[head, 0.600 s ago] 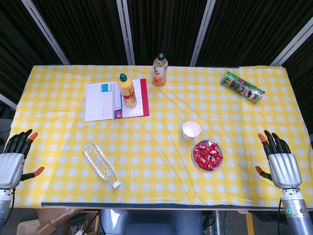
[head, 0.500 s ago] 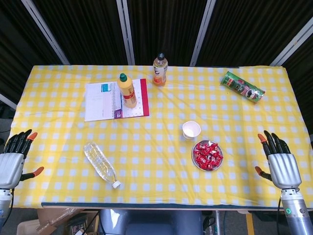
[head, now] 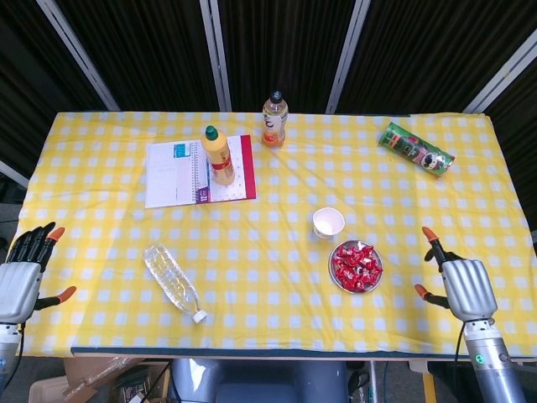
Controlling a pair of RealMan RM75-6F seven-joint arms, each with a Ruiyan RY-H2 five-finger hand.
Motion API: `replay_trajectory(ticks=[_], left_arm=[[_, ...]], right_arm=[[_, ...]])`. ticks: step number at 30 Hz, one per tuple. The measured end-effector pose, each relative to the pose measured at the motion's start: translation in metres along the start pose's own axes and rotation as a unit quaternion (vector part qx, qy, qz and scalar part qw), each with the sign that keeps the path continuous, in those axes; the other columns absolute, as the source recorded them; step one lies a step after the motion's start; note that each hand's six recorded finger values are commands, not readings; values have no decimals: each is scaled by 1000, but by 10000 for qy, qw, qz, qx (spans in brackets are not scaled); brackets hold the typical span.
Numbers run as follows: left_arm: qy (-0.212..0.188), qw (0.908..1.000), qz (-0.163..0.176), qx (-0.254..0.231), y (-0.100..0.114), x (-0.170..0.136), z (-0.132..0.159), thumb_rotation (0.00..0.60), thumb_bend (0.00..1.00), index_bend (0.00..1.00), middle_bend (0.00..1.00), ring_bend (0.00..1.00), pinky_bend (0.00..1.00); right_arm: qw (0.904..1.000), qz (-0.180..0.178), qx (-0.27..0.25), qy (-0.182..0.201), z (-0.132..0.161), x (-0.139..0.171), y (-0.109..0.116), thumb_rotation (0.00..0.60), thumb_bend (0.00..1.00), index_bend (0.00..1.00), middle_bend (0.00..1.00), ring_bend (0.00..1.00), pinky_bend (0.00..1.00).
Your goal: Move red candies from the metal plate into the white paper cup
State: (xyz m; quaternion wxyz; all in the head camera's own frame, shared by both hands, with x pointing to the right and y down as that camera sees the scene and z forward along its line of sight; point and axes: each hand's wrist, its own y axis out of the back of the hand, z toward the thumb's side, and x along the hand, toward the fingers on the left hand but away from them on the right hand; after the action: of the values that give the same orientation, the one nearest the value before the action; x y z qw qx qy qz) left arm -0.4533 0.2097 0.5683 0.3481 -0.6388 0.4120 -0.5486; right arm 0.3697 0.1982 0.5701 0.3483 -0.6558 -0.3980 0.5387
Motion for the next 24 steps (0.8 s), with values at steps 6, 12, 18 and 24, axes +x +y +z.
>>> replay_trajectory(ticks=[6,12,18,24], left_arm=[[-10,10000,-28,-25,0,0,0,600,26,0,0,0,0],[27,9999,-88,-87,0,0,-2,600,26,0,0,0,0],[43,9998,-146,-146,0,1,-2,600,26,0,0,0,0],[62,9996,-196,-173,0,2,-2,600,26,0,0,0,0]], right_arm=[[9989,426,114,145,26,-13,-19,600,234,128,762,833,953],[9952,932,199,200,54,-27,-53,600,234,158,766,836,955],[9908,1319,225,190,78,-40,-85,600,234,179,766,836,955],[9882,1516,224,59,84,-53,-102,600,234,179,766,836,954]])
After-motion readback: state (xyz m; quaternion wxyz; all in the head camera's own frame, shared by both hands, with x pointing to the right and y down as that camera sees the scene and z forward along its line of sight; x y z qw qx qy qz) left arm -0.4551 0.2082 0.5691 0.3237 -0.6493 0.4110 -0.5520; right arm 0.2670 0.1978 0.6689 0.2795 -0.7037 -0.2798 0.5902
